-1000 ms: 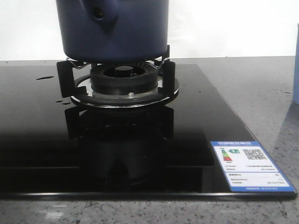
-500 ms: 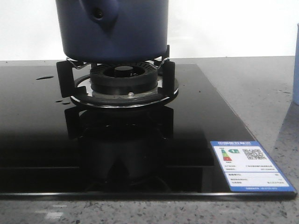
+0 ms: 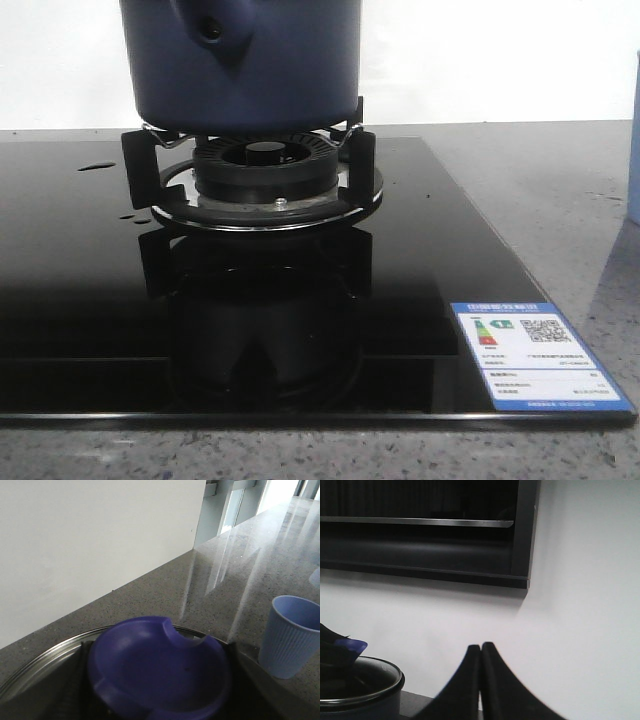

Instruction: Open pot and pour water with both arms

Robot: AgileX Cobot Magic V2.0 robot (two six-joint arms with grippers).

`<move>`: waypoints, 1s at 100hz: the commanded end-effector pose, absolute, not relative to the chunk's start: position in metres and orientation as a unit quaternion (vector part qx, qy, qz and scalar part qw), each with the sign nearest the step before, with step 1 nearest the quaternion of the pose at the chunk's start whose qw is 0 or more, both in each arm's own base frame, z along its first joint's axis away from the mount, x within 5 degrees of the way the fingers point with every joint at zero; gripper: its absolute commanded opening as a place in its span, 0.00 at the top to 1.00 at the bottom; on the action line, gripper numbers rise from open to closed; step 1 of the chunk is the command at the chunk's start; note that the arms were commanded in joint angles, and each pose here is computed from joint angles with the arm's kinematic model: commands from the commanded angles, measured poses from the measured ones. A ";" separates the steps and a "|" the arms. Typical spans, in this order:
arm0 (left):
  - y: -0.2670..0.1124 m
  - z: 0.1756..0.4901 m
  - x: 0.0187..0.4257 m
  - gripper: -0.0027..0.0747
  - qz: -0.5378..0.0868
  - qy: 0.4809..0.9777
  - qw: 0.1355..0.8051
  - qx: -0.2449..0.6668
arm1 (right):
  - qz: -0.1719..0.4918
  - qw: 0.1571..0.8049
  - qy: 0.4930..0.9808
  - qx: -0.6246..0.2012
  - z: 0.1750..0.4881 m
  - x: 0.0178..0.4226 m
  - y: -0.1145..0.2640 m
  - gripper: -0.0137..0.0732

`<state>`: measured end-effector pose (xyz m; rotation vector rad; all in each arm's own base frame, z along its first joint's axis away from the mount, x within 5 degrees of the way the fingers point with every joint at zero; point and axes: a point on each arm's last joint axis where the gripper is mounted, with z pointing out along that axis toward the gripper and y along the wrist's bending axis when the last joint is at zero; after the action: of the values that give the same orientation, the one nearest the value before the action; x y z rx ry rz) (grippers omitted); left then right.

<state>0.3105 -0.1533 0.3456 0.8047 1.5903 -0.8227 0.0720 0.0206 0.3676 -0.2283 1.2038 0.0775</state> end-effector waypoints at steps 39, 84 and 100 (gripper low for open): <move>-0.156 0.361 0.315 0.60 -0.373 0.653 0.579 0.315 | 0.043 0.825 0.553 -0.109 0.376 0.070 0.022 0.92; -0.149 0.384 0.305 0.18 -0.364 0.632 0.617 0.294 | 0.042 0.825 0.554 -0.108 0.376 0.070 0.021 0.92; -0.134 0.413 0.284 0.18 -0.353 0.605 0.651 0.294 | 0.038 0.824 0.556 -0.102 0.376 0.071 0.020 0.92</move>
<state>0.3066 -0.1451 0.3680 0.7258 1.5172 -0.7691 0.0721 0.0203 0.3675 -0.2262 1.2058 0.0743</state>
